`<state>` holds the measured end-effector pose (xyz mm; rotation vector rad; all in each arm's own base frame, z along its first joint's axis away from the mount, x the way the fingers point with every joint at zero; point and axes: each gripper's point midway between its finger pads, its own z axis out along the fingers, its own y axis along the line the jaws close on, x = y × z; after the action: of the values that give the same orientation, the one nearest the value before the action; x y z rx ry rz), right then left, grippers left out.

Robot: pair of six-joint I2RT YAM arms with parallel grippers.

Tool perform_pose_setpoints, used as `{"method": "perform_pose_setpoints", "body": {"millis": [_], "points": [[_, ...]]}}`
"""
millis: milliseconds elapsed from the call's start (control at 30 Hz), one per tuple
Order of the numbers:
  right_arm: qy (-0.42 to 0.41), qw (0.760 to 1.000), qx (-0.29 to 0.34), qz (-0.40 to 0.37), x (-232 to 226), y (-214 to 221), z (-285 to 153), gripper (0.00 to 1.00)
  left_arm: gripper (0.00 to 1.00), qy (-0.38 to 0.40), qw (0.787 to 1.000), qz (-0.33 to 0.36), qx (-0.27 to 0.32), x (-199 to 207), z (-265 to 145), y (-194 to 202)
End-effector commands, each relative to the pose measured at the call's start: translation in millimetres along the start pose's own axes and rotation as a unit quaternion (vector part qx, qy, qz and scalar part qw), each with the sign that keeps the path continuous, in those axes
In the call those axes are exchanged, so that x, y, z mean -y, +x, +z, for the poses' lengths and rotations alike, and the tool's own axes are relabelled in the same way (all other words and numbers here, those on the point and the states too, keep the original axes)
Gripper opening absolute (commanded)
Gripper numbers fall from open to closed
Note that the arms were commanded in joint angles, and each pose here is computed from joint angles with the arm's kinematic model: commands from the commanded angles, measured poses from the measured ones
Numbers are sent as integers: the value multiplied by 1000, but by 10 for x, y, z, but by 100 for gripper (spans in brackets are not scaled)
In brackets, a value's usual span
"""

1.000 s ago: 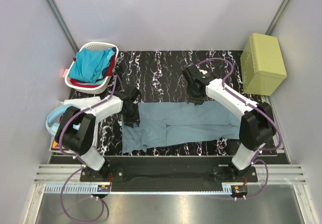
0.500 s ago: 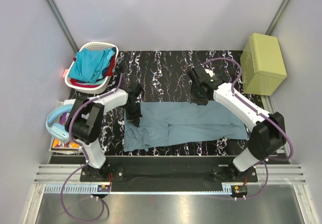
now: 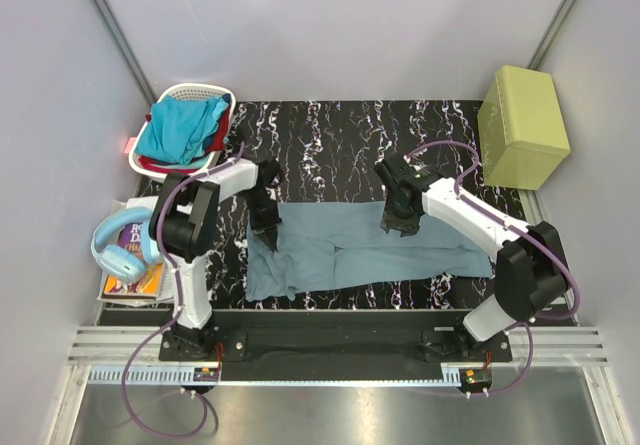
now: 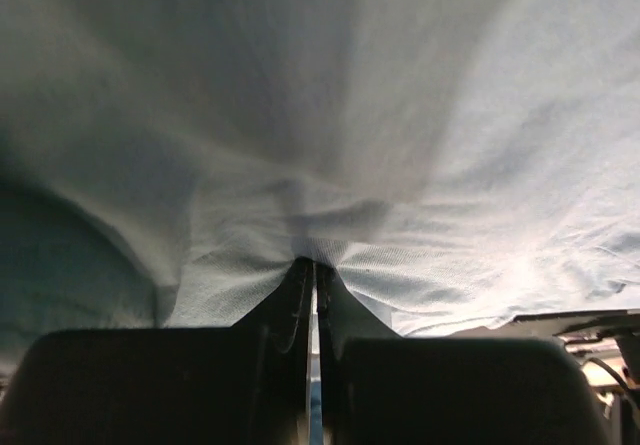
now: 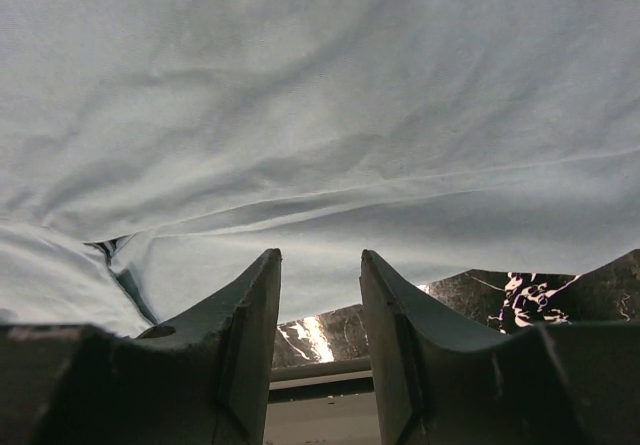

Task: Fold and stack the t-shirts
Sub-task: Rotate the tshirt 90 degrees

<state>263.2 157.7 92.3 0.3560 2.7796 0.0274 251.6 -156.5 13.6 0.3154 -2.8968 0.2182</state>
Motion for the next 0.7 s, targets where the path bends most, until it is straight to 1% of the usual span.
{"method": "perform_pose_setpoints", "body": {"millis": [0, 167, 300, 367, 400, 633, 667], "points": [[-7, 1000, 15, 14, -63, -80, -65, 45, 0, 19, 992, 19, 125, 216, 249, -812], [1, 1000, 18, 11, -25, -99, -71, 46, 0, 8, 990, 26, 138, 268, 127, -961], [8, 1000, 23, 15, 30, -104, -73, 46, 0, 0, 986, 31, 163, 323, -14, -1141], [13, 999, 24, 17, 68, -99, -67, 46, 0, -7, 986, 31, 162, 322, -20, -1188], [15, 1000, 22, 16, 90, -94, -51, 46, 0, -3, 984, 31, 173, 362, -86, -1268], [27, 999, 19, 19, 203, -76, -44, 46, 0, 3, 980, 23, 197, 476, -320, -1620], [30, 999, 19, 19, 229, -69, -50, 46, 0, 8, 978, 23, 209, 525, -430, -1702]]}}
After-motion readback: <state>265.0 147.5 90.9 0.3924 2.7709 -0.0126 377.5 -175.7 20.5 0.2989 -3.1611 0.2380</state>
